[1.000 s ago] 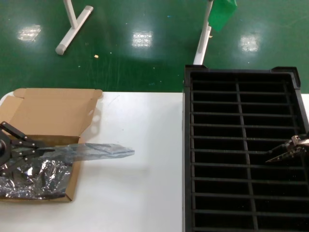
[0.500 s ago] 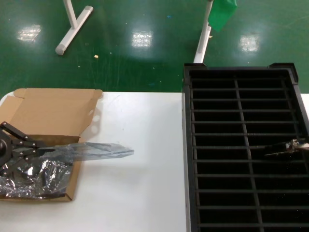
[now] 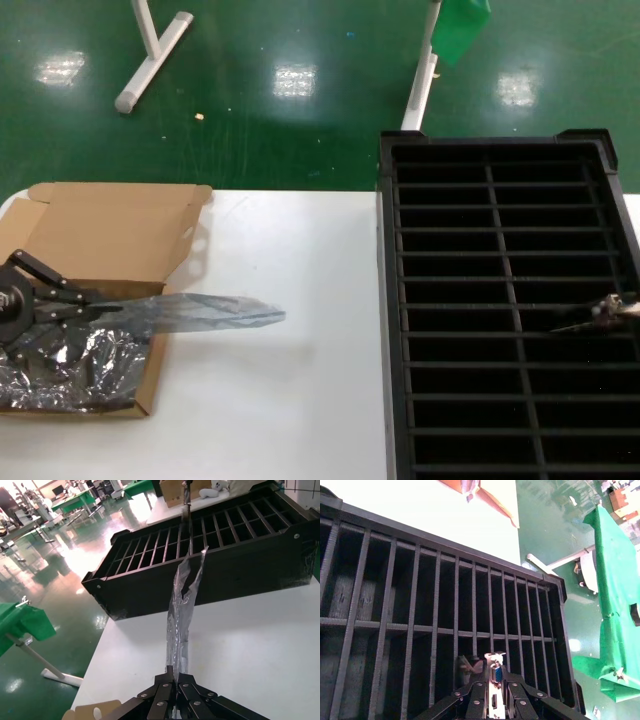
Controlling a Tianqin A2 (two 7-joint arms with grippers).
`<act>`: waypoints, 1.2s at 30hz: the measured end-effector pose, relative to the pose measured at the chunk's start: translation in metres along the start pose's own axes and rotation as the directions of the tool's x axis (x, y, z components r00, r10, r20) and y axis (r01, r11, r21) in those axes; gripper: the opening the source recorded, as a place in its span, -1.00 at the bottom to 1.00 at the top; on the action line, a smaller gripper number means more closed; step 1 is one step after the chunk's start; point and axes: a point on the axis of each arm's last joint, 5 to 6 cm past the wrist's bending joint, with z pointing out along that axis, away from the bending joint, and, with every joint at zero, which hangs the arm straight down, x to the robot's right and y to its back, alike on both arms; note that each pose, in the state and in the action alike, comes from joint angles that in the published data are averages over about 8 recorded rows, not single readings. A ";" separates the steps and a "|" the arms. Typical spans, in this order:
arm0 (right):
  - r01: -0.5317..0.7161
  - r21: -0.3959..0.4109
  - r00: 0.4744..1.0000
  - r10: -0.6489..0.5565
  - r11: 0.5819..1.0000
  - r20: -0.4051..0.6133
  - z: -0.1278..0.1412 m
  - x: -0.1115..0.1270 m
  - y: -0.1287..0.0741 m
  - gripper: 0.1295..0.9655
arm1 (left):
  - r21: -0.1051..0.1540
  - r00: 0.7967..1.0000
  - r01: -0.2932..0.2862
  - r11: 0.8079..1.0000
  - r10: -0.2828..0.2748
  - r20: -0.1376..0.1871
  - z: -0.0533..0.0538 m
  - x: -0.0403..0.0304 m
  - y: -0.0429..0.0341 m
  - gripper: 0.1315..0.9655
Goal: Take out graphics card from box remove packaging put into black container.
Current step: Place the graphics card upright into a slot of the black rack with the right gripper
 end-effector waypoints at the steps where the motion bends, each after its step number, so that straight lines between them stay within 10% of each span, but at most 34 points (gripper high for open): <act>1: -0.001 0.001 1.000 0.001 1.000 0.001 -0.001 0.000 0.000 -0.88 | 0.001 1.000 -0.001 1.000 0.001 0.000 0.000 -0.0001 -0.0002 -0.98; 36: 0.037 -0.034 0.997 -0.040 0.999 -0.073 0.006 0.005 -0.002 -0.84 | -0.005 1.000 0.011 1.000 -0.011 0.003 -0.010 0.0100 0.0050 -0.98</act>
